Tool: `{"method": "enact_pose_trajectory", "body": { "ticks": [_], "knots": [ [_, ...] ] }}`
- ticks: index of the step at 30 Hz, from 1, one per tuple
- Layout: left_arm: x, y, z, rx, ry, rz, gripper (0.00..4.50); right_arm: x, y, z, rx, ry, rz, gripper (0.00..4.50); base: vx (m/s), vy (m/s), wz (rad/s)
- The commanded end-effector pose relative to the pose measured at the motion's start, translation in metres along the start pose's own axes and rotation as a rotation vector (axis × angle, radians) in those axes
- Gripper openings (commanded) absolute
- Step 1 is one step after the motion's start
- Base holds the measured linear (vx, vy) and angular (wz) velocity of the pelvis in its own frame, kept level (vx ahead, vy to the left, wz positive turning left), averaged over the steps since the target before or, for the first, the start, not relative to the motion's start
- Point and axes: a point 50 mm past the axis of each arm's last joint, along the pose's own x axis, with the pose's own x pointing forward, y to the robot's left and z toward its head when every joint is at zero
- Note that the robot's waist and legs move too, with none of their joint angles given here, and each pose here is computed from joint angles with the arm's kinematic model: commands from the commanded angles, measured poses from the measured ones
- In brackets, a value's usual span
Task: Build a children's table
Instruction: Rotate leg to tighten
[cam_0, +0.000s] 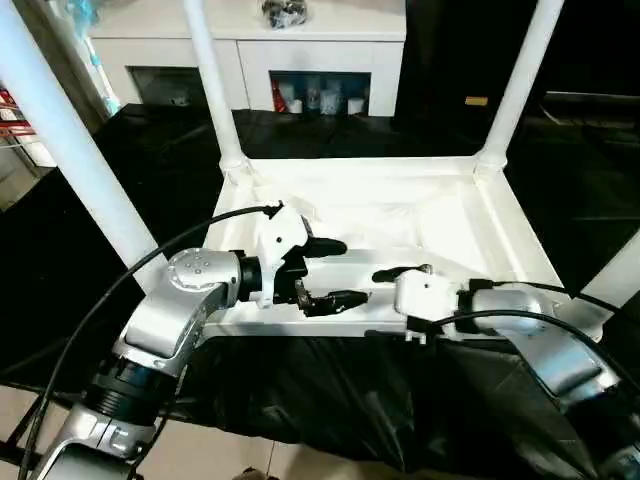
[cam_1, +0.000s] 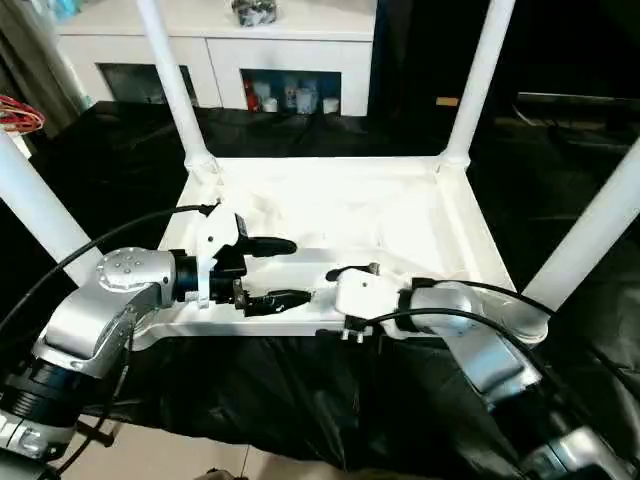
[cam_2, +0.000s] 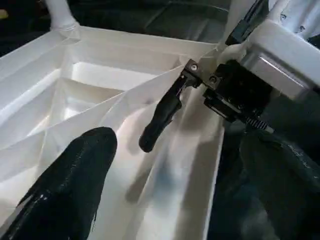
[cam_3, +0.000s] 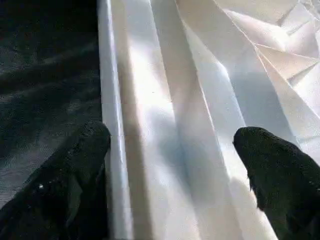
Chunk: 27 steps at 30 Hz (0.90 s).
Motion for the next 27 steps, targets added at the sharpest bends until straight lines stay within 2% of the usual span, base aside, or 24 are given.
{"method": "enact_pose_trajectory", "body": {
  "ticks": [1,4,5,6,12,14,16,20,22,25,26,27],
  "knots": [
    [0.000,-0.002,0.001,0.007,-0.001,0.004,4.50,0.000,-0.011,-0.001,-0.028,0.029,-0.085,4.47,0.000,0.000,0.00],
    [0.002,-0.005,0.004,0.009,-0.021,0.003,4.50,0.001,-0.023,-0.004,-0.031,0.044,-0.181,4.47,0.000,0.000,0.00],
    [0.002,-0.005,0.004,0.009,-0.021,0.003,4.50,0.001,-0.023,-0.004,-0.031,0.044,-0.181,4.47,0.000,0.000,0.00],
    [0.003,-0.007,0.006,0.009,-0.031,-0.006,4.50,0.002,-0.029,-0.008,-0.037,0.075,-0.224,4.47,0.000,0.000,0.00],
    [0.005,-0.009,0.007,0.005,-0.044,-0.009,4.50,0.001,-0.040,-0.019,-0.015,0.140,-0.336,4.47,0.000,0.000,0.00],
    [0.005,-0.009,0.007,0.005,-0.044,-0.009,4.50,0.001,-0.040,-0.019,-0.015,0.140,-0.336,4.47,0.000,0.000,0.00],
    [-0.006,-0.009,0.006,-0.005,-0.068,-0.007,4.50,-0.001,-0.048,-0.019,0.042,0.112,-0.441,4.47,0.000,0.000,0.00],
    [-0.023,-0.008,0.000,-0.023,-0.064,-0.007,4.50,-0.003,-0.052,-0.021,0.111,0.090,-0.517,4.47,0.000,0.000,0.00],
    [-0.043,-0.010,-0.008,-0.069,-0.037,-0.030,4.50,-0.002,-0.051,-0.020,0.164,0.033,-0.563,4.47,0.000,0.000,0.00],
    [-0.075,-0.012,-0.016,-0.163,-0.018,-0.043,4.50,-0.002,-0.043,-0.011,0.331,-0.152,-0.564,4.47,0.000,0.000,0.00],
    [-0.085,-0.012,-0.018,-0.192,-0.003,-0.047,4.50,-0.003,-0.038,-0.010,0.349,-0.187,-0.545,4.47,0.000,0.000,0.00],
    [-0.085,-0.012,-0.018,-0.192,-0.003,-0.047,4.50,-0.003,-0.038,-0.010,0.349,-0.187,-0.545,4.47,0.000,0.000,0.00]
  ]
}}
